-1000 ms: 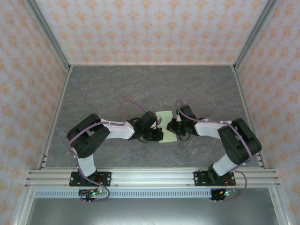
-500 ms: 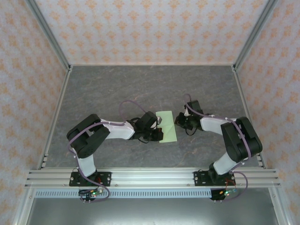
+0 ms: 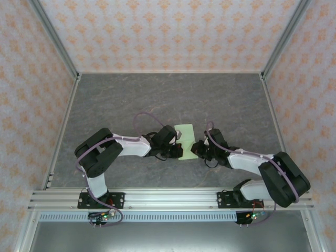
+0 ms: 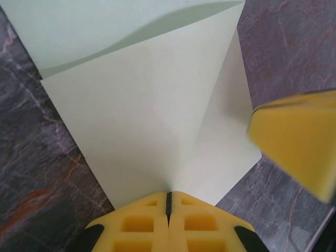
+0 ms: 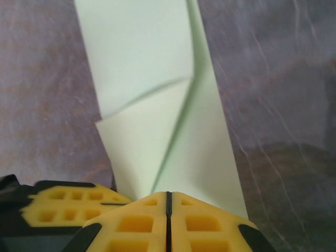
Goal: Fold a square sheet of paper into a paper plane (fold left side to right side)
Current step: Fold the triangle a second time at the center of the table.
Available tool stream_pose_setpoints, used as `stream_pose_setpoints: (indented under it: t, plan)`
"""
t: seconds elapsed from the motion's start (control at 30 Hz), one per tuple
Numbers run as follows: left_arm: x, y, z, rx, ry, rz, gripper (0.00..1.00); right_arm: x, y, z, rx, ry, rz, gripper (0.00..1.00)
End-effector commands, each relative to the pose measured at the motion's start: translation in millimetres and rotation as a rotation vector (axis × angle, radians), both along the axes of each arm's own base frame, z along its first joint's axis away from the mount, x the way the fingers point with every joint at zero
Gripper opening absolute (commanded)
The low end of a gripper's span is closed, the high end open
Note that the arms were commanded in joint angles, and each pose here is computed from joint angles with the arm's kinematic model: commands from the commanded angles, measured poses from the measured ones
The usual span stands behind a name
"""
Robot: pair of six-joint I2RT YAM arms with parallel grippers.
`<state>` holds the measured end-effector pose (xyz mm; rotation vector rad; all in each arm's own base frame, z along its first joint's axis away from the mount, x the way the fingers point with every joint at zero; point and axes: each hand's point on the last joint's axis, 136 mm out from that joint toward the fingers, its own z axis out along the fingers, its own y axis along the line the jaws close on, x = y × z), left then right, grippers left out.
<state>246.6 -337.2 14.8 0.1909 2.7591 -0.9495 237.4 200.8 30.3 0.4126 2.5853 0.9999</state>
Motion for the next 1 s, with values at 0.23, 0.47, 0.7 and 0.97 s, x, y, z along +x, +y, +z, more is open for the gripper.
stream_pose_setpoints:
  t: [0.23, 0.47, 0.7, 0.97]
  plan:
    - [-29, 33, -37, 0.182, 0.108, 0.004, 0.05, 21, 29, 23, 0.145, -0.056, -0.047, 0.10]
    - [-30, 31, -38, 0.183, 0.111, -0.002, 0.05, 20, 34, 18, 0.143, -0.027, -0.054, 0.10]
    - [-30, 30, -37, 0.182, 0.109, -0.003, 0.05, 16, 38, 10, 0.154, 0.009, -0.068, 0.10]
    - [-31, 30, -38, 0.182, 0.109, -0.004, 0.05, 14, 45, 3, 0.164, 0.044, -0.079, 0.10]
